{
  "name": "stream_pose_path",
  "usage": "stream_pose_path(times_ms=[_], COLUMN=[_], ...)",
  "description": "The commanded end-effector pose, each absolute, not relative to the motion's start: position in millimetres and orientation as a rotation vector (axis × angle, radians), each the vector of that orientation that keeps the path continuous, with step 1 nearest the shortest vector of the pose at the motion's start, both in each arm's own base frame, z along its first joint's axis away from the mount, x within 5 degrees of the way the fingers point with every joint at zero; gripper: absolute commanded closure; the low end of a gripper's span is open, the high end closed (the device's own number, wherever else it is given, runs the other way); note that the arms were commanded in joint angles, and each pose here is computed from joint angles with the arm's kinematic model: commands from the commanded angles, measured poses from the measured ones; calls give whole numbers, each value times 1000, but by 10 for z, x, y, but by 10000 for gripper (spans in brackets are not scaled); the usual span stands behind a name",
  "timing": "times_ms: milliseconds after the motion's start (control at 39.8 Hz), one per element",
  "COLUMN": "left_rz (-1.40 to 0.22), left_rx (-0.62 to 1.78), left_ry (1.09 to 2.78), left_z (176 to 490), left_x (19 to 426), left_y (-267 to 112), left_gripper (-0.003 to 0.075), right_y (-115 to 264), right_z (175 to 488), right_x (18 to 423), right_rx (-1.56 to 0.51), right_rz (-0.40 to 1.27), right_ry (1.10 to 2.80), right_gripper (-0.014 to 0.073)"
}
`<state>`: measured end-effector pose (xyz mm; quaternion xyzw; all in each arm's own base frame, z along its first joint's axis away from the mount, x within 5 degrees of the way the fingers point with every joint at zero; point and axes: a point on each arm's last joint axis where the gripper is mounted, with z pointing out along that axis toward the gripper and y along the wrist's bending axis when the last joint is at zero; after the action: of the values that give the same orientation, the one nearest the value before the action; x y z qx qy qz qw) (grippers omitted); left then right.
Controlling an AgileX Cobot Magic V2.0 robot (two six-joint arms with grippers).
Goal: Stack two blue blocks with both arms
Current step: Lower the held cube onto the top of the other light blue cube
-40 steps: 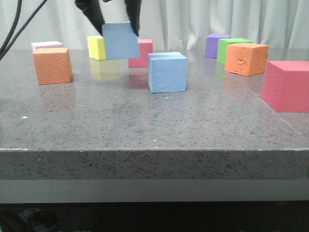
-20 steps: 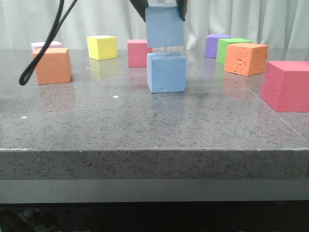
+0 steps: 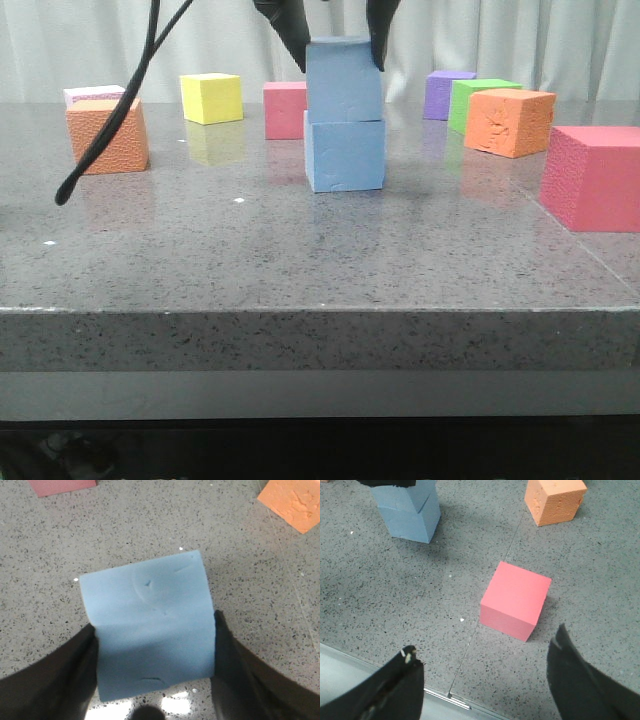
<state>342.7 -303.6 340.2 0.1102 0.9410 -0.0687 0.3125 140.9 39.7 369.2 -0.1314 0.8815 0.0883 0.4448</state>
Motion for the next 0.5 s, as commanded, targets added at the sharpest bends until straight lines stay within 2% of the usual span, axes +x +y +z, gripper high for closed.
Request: stream_pose_path(times_ms=[0, 477], left_rz=[-240, -219], left_rx=[265, 272], left_ry=[2380, 2392], left_z=[3725, 3716], left_x=[3369, 3364], left_y=[-2976, -2962], left_gripper=[402, 396], right_y=[394, 394], right_z=[3835, 3835], right_x=[1419, 1419], right_rx=[-314, -314], right_rz=[219, 219], right_ry=[2084, 2084], right_gripper=[68, 68])
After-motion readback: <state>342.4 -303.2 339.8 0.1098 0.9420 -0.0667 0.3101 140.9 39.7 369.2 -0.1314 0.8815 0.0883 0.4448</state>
